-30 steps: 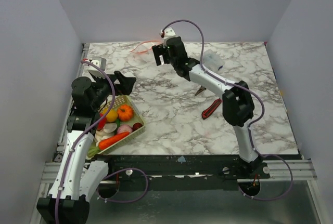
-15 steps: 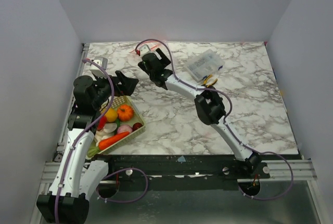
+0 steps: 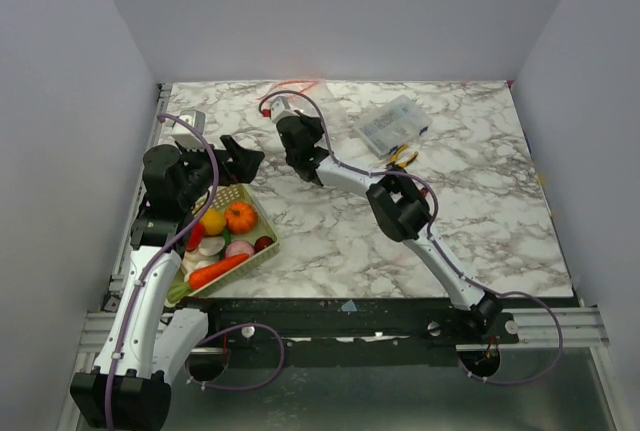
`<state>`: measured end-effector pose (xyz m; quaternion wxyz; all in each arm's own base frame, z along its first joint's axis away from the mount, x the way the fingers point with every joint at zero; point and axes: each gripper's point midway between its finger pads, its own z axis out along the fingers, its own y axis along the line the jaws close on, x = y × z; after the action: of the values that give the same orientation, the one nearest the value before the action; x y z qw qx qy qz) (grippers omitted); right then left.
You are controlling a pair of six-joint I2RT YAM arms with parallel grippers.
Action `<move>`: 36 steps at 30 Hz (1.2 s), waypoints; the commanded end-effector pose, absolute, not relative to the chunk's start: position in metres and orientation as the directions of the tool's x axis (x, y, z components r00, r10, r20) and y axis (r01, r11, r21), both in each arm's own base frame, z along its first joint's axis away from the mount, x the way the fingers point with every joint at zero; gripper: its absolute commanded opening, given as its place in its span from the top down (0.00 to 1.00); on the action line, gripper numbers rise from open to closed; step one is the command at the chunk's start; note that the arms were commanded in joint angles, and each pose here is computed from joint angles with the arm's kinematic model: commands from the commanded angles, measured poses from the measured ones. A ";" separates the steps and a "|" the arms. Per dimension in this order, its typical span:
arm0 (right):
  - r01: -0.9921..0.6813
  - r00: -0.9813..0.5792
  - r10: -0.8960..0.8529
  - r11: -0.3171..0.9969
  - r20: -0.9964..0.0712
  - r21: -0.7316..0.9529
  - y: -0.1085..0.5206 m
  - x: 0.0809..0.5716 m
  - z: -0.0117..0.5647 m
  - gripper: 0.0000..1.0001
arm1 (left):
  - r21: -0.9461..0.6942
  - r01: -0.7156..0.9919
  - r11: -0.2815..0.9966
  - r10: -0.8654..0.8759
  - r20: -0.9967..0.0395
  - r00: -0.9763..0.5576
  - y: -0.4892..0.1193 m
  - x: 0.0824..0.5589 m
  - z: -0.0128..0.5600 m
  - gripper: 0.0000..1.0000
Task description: Place the food in the zip-top bag and seal the zipper
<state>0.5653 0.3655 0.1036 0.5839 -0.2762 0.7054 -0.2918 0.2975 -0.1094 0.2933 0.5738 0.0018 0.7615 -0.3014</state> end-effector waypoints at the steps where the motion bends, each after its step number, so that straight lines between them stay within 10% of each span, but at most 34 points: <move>1: -0.042 -0.125 -0.629 0.776 -0.768 -0.629 0.370 0.532 0.155 0.99 | -0.467 0.316 0.826 -0.366 -0.870 -0.330 -0.105 0.298 0.299 0.02; 10: -0.340 -0.109 -0.279 0.912 -0.954 -0.228 0.347 0.432 0.208 1.00 | -0.500 0.309 0.809 -0.390 -0.850 -0.355 -0.107 0.301 0.293 0.01; 23: -0.585 -0.183 0.146 0.778 -0.972 0.227 0.308 0.304 0.217 1.00 | -0.605 0.352 0.714 -0.434 -0.777 -0.456 -0.127 0.294 0.288 0.02; 36: -0.596 -0.120 0.231 0.761 -0.966 0.256 0.267 0.269 0.216 1.00 | -0.959 -0.070 0.273 -0.680 -0.141 -0.720 -0.158 0.240 0.252 0.10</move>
<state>0.2792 0.2686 0.1960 0.6293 -0.1364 0.7094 0.2866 0.2562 -0.1508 0.2422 0.3437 -0.1717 0.7833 -0.4888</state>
